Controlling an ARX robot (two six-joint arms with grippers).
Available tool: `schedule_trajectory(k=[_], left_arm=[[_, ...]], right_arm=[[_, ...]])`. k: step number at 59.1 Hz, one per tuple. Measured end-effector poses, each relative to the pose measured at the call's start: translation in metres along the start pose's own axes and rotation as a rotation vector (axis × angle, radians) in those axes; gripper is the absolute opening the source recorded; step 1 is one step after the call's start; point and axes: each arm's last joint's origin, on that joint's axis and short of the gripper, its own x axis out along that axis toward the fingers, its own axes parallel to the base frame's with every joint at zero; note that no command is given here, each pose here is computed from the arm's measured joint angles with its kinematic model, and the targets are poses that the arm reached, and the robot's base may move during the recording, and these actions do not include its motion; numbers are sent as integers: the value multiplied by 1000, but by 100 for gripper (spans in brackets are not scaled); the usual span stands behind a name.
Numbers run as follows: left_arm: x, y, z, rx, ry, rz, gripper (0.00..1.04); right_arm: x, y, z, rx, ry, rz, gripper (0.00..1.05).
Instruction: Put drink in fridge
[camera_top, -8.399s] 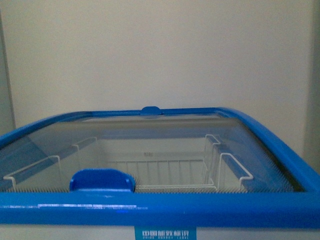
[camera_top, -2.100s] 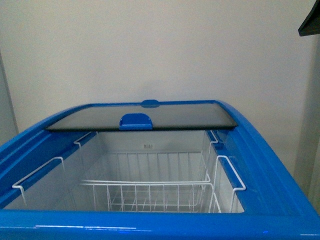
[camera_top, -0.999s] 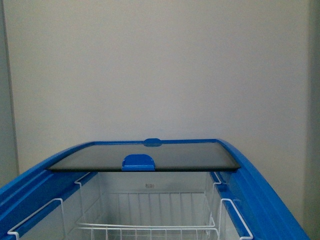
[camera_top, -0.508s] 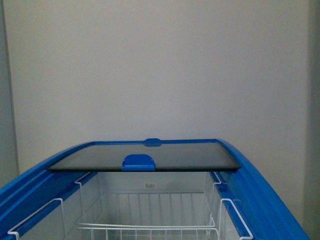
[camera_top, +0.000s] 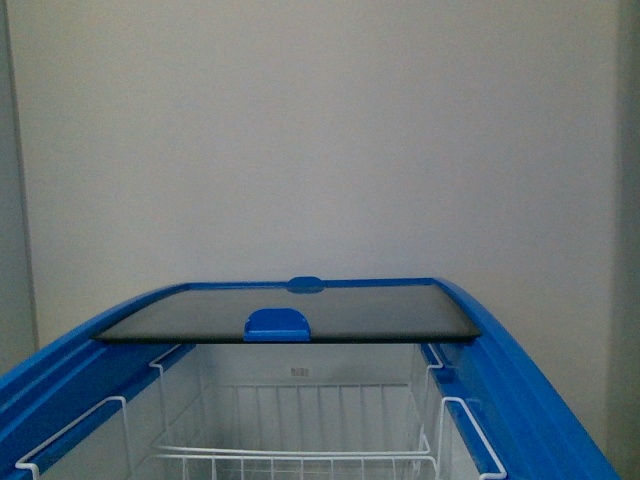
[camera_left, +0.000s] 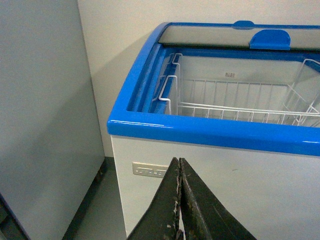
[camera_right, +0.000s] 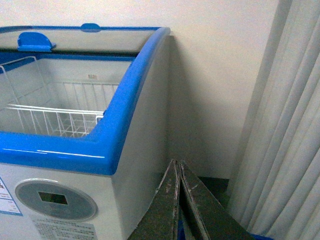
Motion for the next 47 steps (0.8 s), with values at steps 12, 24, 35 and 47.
schedule_trajectory(k=[12,24,35,47], left_arm=[[0,0,0,0,0,0,3],[0,0,0,0,0,-1,3],[0,0,0,0,0,0,3],[0,0,0,-2,0,0,31]], right_arm=[[-4,0,0,0,1,0,3],[-16,0,-3,0,4,1,3],[-16,0,-3,0,5,0,3],[-16,0,-3,0,4,0,32]])
